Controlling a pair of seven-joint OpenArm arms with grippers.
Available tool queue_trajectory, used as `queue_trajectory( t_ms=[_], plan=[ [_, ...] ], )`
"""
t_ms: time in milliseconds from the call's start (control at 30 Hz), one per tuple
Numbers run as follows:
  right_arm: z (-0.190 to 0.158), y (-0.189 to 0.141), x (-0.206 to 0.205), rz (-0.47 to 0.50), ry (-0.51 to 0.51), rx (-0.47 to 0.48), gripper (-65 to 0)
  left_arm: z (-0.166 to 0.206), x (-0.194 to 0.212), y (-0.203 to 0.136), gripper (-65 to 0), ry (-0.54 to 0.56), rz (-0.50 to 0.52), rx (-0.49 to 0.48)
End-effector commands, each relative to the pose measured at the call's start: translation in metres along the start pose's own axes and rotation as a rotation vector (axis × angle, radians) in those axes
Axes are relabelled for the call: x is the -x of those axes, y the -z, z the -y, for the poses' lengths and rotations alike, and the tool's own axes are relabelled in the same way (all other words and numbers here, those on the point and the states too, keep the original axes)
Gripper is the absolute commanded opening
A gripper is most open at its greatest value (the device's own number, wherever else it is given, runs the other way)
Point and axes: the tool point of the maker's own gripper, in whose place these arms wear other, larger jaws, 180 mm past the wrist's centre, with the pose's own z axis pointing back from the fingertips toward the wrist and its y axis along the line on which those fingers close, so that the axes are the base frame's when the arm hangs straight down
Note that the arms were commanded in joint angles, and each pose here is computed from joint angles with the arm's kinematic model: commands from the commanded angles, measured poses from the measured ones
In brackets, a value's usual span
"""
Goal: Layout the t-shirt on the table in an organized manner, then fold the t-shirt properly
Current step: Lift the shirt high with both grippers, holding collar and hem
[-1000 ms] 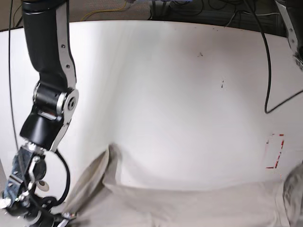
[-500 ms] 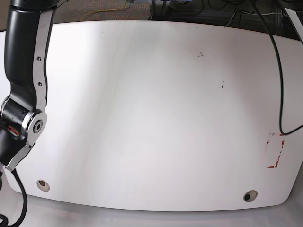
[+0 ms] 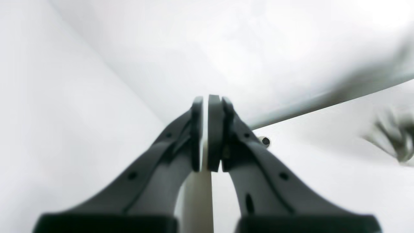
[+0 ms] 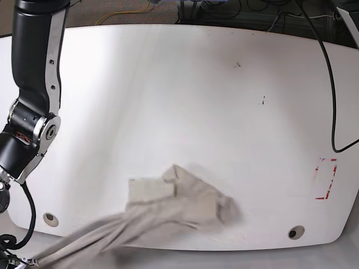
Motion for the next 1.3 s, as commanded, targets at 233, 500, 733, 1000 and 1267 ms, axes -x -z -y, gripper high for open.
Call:
queue_trajectory(
  t_ms=[233, 500, 733, 1000, 1267],
  plan=[
    [0.005, -0.006, -0.023, 0.069, 0.005, 0.01, -65.0, -0.004, -0.015, -0.005, -64.6, 0.006, 0.05, -0.011],
    [0.002, -0.004, -0.017, 0.057, 0.004, 0.004, -65.0, 0.001, -0.003, -0.002, -64.6, 0.005, 0.02, 0.004],
    [-0.006, 0.0, -0.008, 0.04, 0.003, -0.009, -65.0, 0.013, 0.019, 0.004, -64.6, 0.001, -0.032, 0.036],
    [-0.02, -0.007, -0.02, 0.047, -0.015, -0.011, -65.0, 0.029, 0.056, 0.009, -64.6, -0.046, -0.095, 0.068],
    [-0.055, -0.026, -0.066, 0.125, -0.041, -0.03, -65.0, 0.028, 0.085, 0.002, -64.6, -0.115, -0.122, 0.053]
  ],
)
